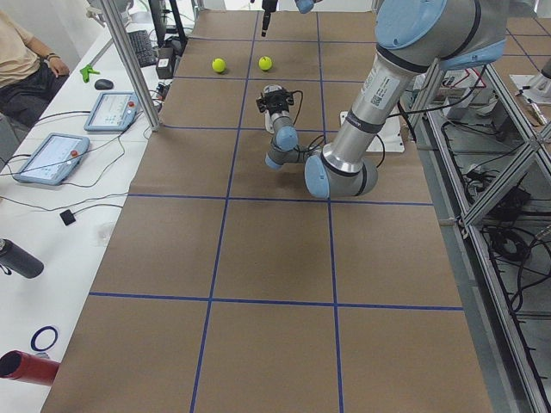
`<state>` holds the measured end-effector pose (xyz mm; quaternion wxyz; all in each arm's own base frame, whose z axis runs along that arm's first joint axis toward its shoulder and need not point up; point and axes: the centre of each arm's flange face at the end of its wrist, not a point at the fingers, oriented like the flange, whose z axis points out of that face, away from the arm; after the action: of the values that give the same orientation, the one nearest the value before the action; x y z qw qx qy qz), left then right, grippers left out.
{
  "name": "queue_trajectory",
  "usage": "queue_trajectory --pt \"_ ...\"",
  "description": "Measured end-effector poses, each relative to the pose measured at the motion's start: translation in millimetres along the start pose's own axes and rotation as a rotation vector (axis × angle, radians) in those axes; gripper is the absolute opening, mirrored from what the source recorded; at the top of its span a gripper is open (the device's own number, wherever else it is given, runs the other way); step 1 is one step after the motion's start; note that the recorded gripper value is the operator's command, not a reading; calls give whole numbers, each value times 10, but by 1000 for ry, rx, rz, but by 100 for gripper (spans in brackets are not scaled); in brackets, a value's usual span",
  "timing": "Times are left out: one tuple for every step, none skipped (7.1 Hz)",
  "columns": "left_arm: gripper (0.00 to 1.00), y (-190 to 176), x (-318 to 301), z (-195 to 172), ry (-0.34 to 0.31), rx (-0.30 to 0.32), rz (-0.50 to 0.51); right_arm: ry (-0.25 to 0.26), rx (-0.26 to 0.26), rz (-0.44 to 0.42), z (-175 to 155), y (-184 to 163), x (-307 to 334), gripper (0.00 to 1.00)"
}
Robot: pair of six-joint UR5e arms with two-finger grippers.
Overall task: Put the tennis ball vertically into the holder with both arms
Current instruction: 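Move the right gripper toward the nearer yellow tennis ball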
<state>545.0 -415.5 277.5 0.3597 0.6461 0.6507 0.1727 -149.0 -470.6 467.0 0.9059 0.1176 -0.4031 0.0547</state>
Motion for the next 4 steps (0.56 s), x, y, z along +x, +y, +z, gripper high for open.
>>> queue_trajectory --pt "99 30 15 -13 1 -5 -2 -1 0 -1 -1 1 -2 100" --pt "98 48 32 -12 2 -7 -4 -1 -1 0 -2 1 -3 100" --pt "93 55 42 -7 3 -8 -4 -2 -1 0 -2 1 -3 100" --pt "86 57 50 -1 3 -8 -3 -2 -1 0 -3 1 -3 100"
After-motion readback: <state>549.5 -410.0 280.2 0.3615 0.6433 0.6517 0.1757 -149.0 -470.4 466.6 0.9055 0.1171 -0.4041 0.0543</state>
